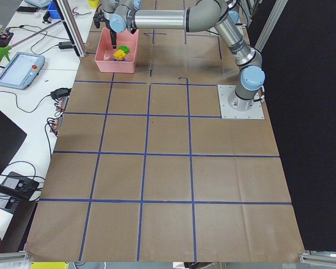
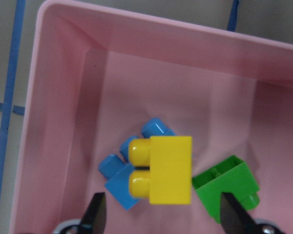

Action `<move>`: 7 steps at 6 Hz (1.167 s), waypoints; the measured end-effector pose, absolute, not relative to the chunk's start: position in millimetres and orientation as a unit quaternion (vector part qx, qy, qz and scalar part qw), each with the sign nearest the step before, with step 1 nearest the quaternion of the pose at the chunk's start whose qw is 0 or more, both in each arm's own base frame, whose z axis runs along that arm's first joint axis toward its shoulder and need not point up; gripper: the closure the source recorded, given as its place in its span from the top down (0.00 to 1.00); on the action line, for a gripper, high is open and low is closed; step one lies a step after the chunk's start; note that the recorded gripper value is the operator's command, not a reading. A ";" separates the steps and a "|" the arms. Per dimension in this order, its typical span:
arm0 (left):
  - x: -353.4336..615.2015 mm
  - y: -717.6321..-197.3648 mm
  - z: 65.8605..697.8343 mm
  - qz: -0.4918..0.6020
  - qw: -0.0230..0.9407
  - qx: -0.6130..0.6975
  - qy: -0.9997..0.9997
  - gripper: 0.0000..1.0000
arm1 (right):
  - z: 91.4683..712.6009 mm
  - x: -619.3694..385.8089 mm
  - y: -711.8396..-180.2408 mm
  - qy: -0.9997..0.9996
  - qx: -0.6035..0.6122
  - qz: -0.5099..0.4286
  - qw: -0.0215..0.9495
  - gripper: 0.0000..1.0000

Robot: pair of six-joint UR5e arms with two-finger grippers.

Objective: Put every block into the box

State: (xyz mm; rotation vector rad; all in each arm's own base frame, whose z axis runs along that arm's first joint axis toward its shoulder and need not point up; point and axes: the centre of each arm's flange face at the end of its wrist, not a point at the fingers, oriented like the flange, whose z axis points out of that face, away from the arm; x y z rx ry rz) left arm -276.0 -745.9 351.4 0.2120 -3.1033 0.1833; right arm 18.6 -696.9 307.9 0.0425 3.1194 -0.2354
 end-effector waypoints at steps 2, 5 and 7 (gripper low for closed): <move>-197.5 -712.4 433.1 0.045 0.004 0.027 -0.999 1.00 | 367.8 34.1 -696.3 0.999 0.035 -0.025 0.028 0.07; -126.5 -594.8 493.3 0.034 -0.003 -0.025 -0.999 1.00 | 389.9 155.3 -683.3 0.983 0.158 0.002 0.095 0.07; -122.0 -543.7 509.9 0.045 -0.005 -0.042 -0.998 1.00 | 363.2 240.5 -687.4 0.964 0.220 0.016 0.148 0.07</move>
